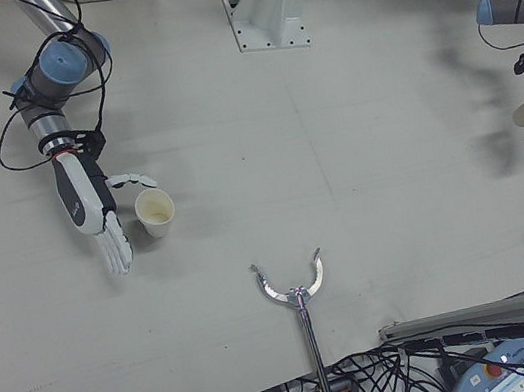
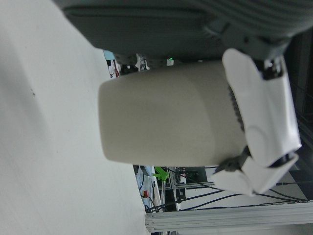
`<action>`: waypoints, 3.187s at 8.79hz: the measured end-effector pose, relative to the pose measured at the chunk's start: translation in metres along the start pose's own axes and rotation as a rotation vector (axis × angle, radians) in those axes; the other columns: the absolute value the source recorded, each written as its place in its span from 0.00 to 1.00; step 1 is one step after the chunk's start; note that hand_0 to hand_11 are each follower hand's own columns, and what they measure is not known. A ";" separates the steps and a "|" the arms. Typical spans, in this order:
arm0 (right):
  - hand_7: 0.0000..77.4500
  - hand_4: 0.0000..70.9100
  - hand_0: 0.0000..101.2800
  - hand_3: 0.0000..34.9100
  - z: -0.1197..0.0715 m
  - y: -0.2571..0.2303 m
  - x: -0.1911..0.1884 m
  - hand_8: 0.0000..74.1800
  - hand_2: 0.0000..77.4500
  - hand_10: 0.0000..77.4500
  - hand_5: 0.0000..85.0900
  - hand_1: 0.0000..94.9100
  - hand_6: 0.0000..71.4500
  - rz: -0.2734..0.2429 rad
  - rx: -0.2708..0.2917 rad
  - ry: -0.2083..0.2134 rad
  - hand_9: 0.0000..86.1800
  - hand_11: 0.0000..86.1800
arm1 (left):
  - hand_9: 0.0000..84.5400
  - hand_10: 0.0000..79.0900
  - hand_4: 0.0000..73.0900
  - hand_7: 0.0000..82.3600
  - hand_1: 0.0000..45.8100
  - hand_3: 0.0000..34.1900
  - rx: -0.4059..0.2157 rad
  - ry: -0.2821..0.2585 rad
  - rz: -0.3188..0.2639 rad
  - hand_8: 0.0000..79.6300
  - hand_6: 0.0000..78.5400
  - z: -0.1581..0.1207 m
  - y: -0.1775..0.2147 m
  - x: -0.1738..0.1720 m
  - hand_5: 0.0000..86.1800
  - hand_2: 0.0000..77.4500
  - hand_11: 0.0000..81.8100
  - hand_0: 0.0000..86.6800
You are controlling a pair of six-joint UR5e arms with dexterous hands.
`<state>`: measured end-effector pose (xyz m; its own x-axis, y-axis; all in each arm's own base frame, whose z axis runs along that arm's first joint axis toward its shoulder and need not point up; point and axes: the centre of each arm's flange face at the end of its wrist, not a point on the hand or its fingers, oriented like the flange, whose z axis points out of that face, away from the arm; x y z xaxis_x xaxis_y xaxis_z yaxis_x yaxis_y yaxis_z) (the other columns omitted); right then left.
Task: Pour water
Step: 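Wrap the right hand fingers around the white paper cup, then lift the white cup high with the right hand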
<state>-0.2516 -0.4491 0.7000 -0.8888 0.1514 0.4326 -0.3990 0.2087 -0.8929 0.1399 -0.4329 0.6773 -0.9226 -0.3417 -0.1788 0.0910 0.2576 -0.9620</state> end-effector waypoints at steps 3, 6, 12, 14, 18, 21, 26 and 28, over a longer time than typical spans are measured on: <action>0.01 0.00 0.39 0.00 0.011 0.005 0.001 0.01 0.29 0.00 0.01 0.15 0.01 0.004 -0.005 -0.011 0.01 0.01 | 0.33 0.23 0.33 0.42 0.42 0.00 0.009 0.000 0.002 0.23 0.31 -0.002 -0.005 0.000 0.53 0.54 0.35 0.53; 0.01 0.00 0.39 0.00 0.032 0.027 0.006 0.00 0.29 0.01 0.00 0.15 0.01 0.013 -0.021 -0.022 0.01 0.01 | 0.33 0.23 0.33 0.40 0.42 0.00 0.013 0.000 0.001 0.23 0.31 -0.003 -0.007 0.000 0.53 0.54 0.35 0.53; 0.01 0.00 0.39 0.00 0.043 0.043 0.015 0.00 0.29 0.01 0.00 0.14 0.01 0.018 -0.031 -0.011 0.01 0.01 | 0.32 0.23 0.31 0.40 0.42 0.00 0.018 -0.001 0.003 0.23 0.29 -0.007 -0.010 0.001 0.50 0.55 0.35 0.52; 0.01 0.00 0.39 0.00 0.043 0.049 0.017 0.01 0.27 0.01 0.00 0.16 0.01 0.025 -0.040 -0.009 0.01 0.01 | 0.32 0.23 0.31 0.40 0.42 0.00 0.018 0.000 0.003 0.23 0.29 -0.008 -0.010 0.001 0.50 0.55 0.34 0.52; 0.01 0.00 0.41 0.00 0.043 0.057 0.018 0.01 0.27 0.01 0.01 0.16 0.01 0.042 -0.053 -0.008 0.01 0.01 | 0.31 0.23 0.30 0.40 0.42 0.00 0.016 0.001 0.002 0.21 0.28 -0.008 -0.010 0.002 0.49 0.56 0.33 0.52; 0.01 0.00 0.41 0.00 0.044 0.063 0.016 0.01 0.27 0.01 0.01 0.16 0.01 0.073 -0.063 -0.013 0.01 0.01 | 0.31 0.23 0.30 0.40 0.42 0.00 0.015 0.001 0.003 0.21 0.28 -0.008 -0.009 0.002 0.49 0.57 0.33 0.52; 0.01 0.00 0.41 0.00 0.037 0.055 0.020 0.00 0.27 0.01 0.01 0.14 0.01 0.094 -0.053 0.003 0.01 0.01 | 0.31 0.23 0.31 0.40 0.40 0.00 0.013 0.001 0.003 0.21 0.28 -0.007 -0.009 0.001 0.49 0.57 0.33 0.52; 0.01 0.00 0.41 0.00 0.034 0.055 0.027 0.01 0.27 0.01 0.00 0.14 0.01 0.091 -0.053 0.017 0.01 0.01 | 0.31 0.23 0.30 0.40 0.40 0.00 0.015 0.001 0.004 0.21 0.28 -0.008 -0.010 0.001 0.50 0.57 0.33 0.52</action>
<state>-0.3050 -0.4660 0.6585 -0.9166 0.1881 0.3529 -0.3044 0.2441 -0.9207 0.1349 -0.4289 0.6878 -0.9227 -0.3399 -0.1820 0.0997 0.2456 -0.9642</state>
